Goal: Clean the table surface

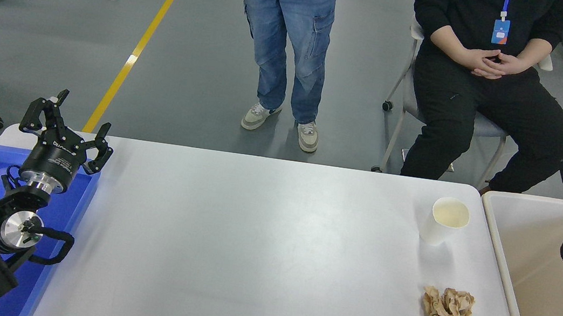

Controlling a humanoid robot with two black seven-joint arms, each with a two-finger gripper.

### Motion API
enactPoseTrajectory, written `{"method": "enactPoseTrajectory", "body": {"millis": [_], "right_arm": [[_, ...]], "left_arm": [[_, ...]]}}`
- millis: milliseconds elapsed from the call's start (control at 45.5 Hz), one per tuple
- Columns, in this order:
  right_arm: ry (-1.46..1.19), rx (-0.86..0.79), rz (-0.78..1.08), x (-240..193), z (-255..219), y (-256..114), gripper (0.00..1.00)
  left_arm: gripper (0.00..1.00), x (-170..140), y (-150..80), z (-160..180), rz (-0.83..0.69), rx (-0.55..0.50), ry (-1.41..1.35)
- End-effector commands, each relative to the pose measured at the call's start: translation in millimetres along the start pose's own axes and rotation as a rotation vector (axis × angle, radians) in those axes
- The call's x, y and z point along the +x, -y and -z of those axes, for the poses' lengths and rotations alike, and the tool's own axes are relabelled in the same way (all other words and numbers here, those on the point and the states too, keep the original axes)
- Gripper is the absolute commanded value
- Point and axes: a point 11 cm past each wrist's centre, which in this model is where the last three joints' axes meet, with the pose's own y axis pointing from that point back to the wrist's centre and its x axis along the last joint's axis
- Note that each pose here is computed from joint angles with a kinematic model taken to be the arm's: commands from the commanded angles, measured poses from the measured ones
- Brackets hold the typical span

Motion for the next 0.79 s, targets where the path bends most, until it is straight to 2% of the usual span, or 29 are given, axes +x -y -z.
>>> {"method": "enactPoseTrajectory", "body": {"millis": [0, 769], "right_arm": [[0.003, 0.014, 0.008, -5.3, 5.9, 4.8, 0.99], [0.032, -0.013, 0.034, -23.8, -10.6, 1.1, 0.99]], "left_arm": [[1.0, -0.4, 0.1, 0.1, 0.001, 0.0, -0.001], [1.0, -0.4, 0.1, 0.1, 0.001, 0.0, -0.001]]}}
